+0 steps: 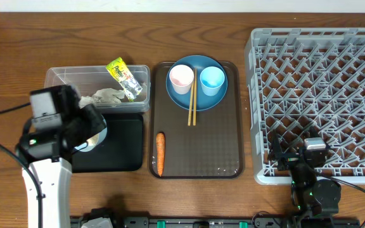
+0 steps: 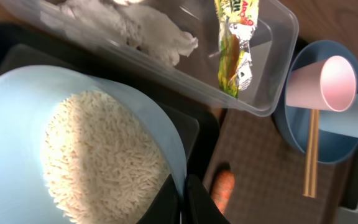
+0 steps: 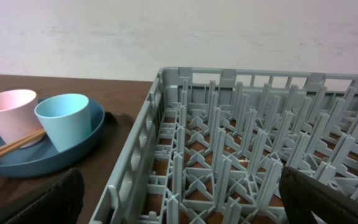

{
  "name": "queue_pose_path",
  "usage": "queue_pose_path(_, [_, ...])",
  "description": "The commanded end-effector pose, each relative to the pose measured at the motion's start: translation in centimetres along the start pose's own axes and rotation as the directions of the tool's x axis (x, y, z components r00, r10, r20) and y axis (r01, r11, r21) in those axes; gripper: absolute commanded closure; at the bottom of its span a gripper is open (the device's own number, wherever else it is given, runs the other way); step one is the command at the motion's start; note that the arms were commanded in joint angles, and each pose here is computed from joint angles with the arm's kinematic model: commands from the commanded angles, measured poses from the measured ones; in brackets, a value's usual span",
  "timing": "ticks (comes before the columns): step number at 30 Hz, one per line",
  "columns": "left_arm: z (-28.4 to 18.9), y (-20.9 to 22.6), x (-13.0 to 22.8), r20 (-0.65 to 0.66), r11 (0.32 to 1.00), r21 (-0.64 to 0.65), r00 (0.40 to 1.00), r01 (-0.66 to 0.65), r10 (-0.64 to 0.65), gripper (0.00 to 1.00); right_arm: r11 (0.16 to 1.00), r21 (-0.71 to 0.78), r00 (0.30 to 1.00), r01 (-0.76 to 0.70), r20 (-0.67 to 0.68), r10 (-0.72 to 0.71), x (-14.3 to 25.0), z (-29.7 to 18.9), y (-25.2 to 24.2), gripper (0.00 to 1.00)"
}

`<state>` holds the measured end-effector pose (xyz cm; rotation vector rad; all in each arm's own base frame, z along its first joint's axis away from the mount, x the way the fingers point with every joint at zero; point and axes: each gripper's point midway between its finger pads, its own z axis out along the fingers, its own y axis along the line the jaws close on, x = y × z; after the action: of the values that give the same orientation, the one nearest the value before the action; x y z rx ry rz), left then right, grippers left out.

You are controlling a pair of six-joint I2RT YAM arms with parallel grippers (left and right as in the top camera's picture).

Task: Sort waste into correct bins and load items into the dishwasher rack
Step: 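Lift the rice bowl and carry it left over the black tray, then tilt the bowl with the left gripper to pour rice onto the black tray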

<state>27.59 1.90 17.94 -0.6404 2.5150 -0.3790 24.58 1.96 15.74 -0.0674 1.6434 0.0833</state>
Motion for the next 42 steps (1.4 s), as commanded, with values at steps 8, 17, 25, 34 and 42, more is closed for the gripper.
queue_pose_path(8, [1.5, 1.5, 0.7, -0.054, 0.952, 0.296, 0.996, 0.078, -0.065, 0.94, 1.0, -0.006, 1.0, 0.008, -0.003, -0.008, 0.1, 0.0, 0.2, 0.01])
queue_pose_path(17, [1.9, 3.4, 0.3, -0.071, 0.889, 0.421, 0.984, 0.178, -0.164, 0.94, 1.0, -0.006, 1.0, 0.008, -0.003, -0.008, 0.1, 0.0, 0.2, 0.01])
queue_pose_path(25, [0.1, 3.3, -1.1, -0.036, 0.767, 0.613, 0.976, 0.191, -0.214, 0.94, 1.0, -0.006, 1.0, 0.008, -0.003, -0.008, 0.1, 0.0, 0.2, 0.01])
queue_pose_path(34, [-0.8, 5.0, -0.5, -0.004, 0.68, 0.694, 0.945, 0.237, -0.326, 0.94, 1.0, -0.006, 1.0, 0.008, -0.003, -0.008, 0.1, 0.0, 0.2, 0.01])
queue_pose_path(42, [-0.8, 4.8, 0.3, -0.012, 0.636, 0.733, 0.939, 0.243, -0.345, 0.94, 1.0, -0.006, 1.0, 0.008, -0.003, -0.008, 0.1, 0.0, 0.2, 0.01])
